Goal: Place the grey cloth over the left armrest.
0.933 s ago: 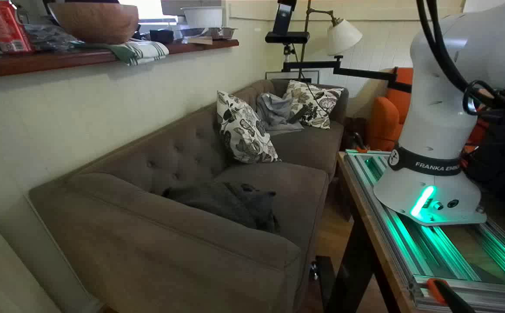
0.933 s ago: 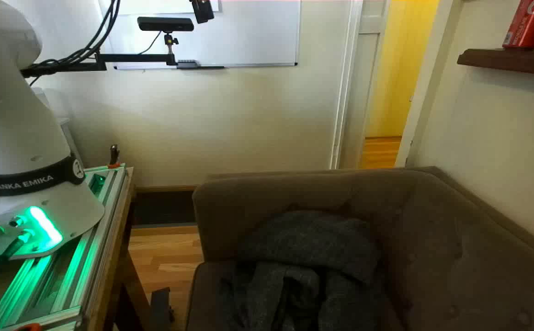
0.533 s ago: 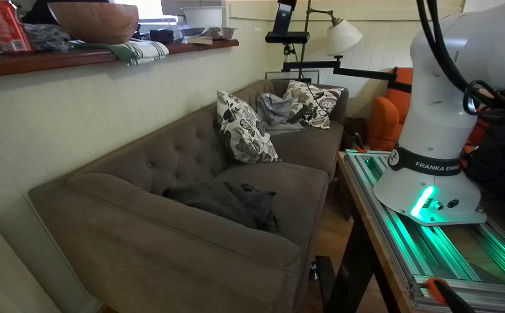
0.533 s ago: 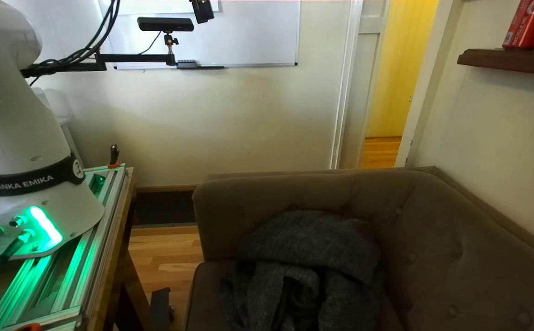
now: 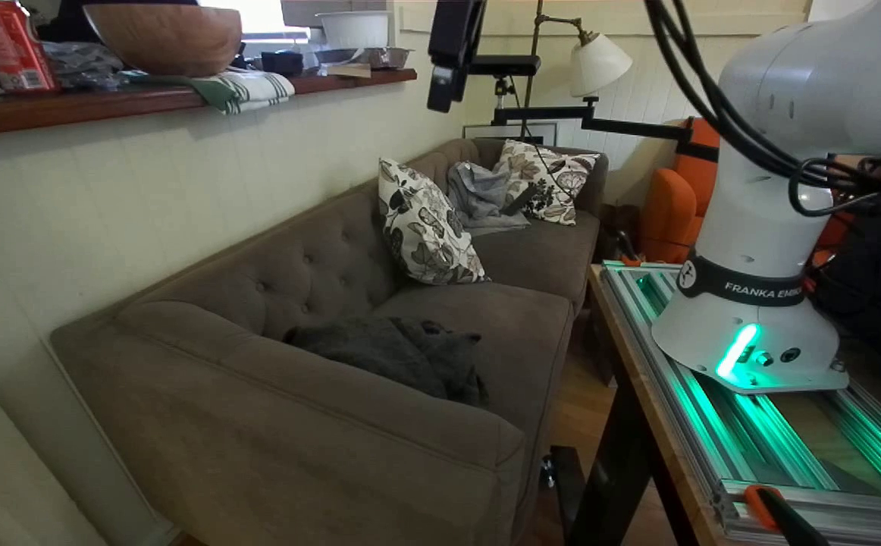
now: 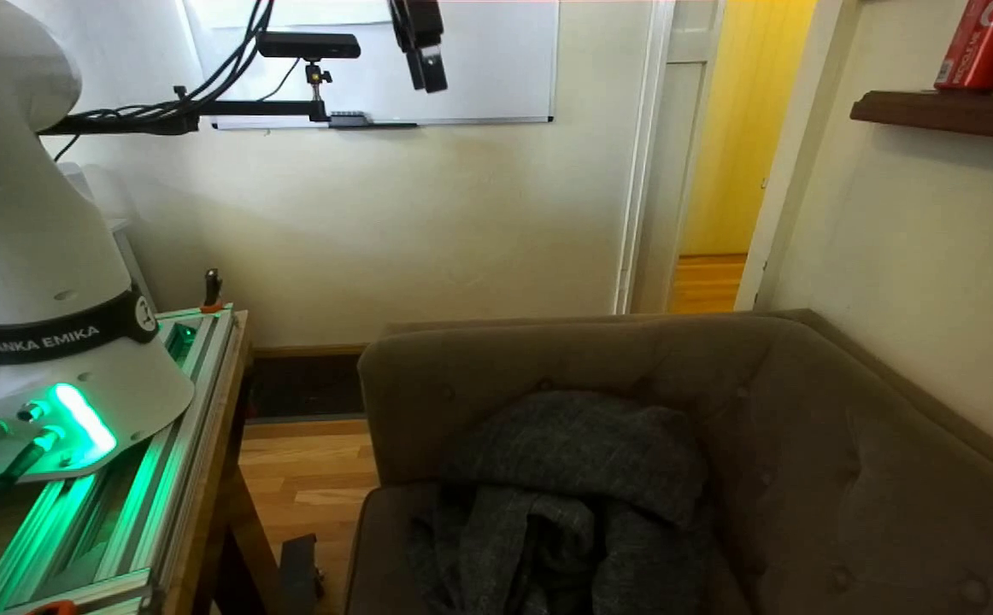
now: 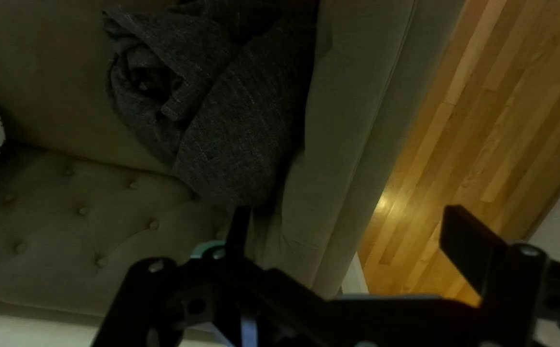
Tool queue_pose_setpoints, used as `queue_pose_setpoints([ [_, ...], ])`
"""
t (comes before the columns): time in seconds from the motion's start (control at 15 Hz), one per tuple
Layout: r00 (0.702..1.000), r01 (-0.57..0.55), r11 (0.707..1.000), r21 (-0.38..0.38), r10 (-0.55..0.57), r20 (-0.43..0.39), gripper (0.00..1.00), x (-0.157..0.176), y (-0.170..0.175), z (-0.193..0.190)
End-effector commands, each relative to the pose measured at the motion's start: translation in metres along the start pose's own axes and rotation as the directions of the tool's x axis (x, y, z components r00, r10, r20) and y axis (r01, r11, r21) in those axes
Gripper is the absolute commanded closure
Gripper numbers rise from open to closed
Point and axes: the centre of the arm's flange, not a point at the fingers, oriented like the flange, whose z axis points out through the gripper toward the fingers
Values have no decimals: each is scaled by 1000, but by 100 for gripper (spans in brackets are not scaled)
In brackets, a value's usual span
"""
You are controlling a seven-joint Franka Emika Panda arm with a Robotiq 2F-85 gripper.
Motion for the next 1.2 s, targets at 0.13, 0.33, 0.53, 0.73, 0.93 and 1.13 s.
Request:
queue_pose_setpoints([
  [0.13, 995, -88, 991, -97, 92, 32, 0, 75, 25, 104],
  [0.33, 991, -114, 987, -116, 121, 54, 0, 96, 41, 149],
  [0.53, 984, -145, 987, -71, 151, 92, 0, 116, 49, 191],
  [0.73, 978, -181, 982, -48, 185, 99, 0, 133, 54, 229],
  [0.93, 974, -205, 978, -20, 206, 92, 0, 144, 62, 263],
  [1.13, 967, -247, 969, 33, 244, 76, 0, 154, 70, 292],
])
